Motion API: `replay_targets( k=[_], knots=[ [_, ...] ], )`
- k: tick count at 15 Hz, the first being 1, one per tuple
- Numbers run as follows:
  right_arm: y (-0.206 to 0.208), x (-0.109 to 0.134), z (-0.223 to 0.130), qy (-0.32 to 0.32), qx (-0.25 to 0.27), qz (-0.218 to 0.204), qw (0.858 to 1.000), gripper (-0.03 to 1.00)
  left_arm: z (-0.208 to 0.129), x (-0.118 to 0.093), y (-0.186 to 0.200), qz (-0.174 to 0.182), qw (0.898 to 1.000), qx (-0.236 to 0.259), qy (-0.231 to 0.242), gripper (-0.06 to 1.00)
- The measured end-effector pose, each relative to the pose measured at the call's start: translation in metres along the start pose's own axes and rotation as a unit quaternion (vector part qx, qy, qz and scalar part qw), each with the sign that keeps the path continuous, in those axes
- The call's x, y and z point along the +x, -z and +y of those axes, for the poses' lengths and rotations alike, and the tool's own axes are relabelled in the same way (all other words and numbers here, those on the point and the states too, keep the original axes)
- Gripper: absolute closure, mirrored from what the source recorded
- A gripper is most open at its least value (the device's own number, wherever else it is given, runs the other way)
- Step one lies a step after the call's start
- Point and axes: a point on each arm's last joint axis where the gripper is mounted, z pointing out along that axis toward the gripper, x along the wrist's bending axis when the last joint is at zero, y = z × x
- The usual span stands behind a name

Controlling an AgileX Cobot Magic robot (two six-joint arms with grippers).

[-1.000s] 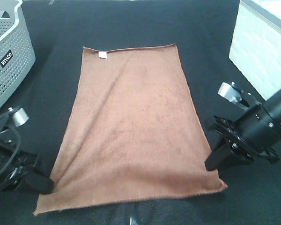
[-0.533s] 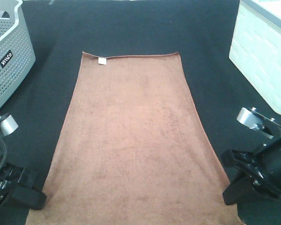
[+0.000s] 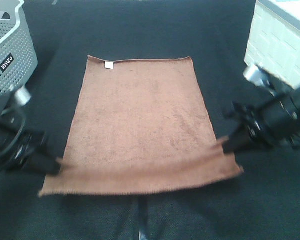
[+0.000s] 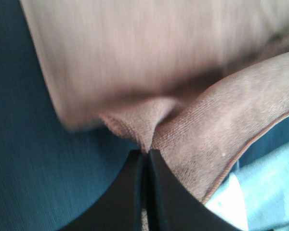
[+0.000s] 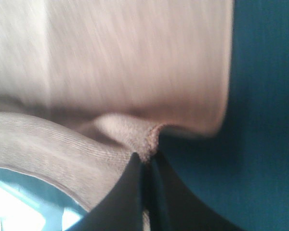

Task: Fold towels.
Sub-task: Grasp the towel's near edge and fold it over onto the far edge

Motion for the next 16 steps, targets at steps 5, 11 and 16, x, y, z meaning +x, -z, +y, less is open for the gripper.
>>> replay_targets(
  k=[5,11,16],
  knots=[
    [-0.013,0.012,0.093,0.028,-0.036,0.016,0.999,0.97,0.097,-0.006,-0.008,0.04,0.998,-0.048,-0.016,0.94],
    [-0.04,0.018,0.205,0.062,-0.079,0.012,0.995,0.97,0.194,0.004,-0.025,0.062,0.99,-0.125,-0.017,0.94],
    [-0.053,0.013,0.265,0.084,-0.144,-0.023,0.986,0.97,0.255,0.019,-0.038,0.069,0.976,-0.203,-0.028,0.94]
  ],
)
